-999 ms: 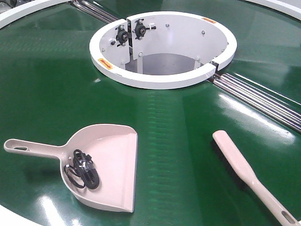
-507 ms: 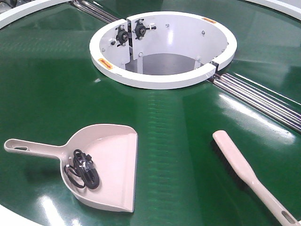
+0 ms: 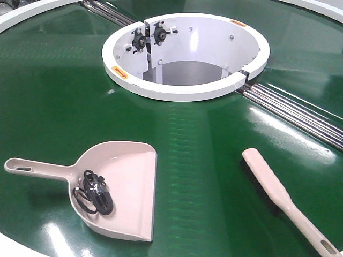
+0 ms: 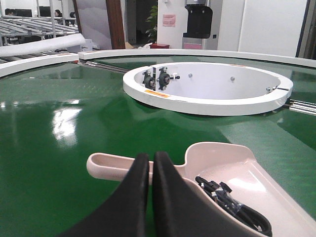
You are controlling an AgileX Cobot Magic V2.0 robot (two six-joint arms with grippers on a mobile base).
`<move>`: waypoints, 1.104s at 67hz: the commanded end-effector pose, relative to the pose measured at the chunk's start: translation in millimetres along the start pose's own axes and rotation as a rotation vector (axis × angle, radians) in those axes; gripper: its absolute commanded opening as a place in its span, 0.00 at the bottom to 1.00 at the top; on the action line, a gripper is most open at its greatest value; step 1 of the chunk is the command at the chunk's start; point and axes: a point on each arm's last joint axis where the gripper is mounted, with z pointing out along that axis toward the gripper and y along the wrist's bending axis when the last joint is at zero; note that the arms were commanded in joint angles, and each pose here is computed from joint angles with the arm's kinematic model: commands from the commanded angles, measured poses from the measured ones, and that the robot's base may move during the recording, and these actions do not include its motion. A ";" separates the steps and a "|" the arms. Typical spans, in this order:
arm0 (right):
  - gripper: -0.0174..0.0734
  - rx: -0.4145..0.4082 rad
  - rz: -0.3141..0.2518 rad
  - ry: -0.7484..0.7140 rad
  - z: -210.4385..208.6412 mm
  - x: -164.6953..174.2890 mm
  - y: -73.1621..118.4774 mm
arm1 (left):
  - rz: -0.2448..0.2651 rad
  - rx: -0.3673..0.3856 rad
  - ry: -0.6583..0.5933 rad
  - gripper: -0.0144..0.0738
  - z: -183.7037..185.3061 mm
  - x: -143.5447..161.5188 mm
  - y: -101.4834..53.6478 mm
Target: Clean and inspect green conveyor with broom and dustpan
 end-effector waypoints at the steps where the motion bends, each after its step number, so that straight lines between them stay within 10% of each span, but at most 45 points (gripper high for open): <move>1: 0.18 0.012 0.002 -0.115 -5.1 -14.9 -0.6 | -0.007 -0.002 -0.061 0.15 0.1 2.8 0.0; 59: 0.18 0.014 0.000 -0.117 -5.1 -15.1 -0.7 | -0.007 -0.002 -0.061 0.15 0.1 2.8 0.0; 74: 0.18 0.225 -0.111 -0.102 3.9 -1.0 -12.6 | -0.007 -0.002 -0.061 0.15 0.1 2.8 0.0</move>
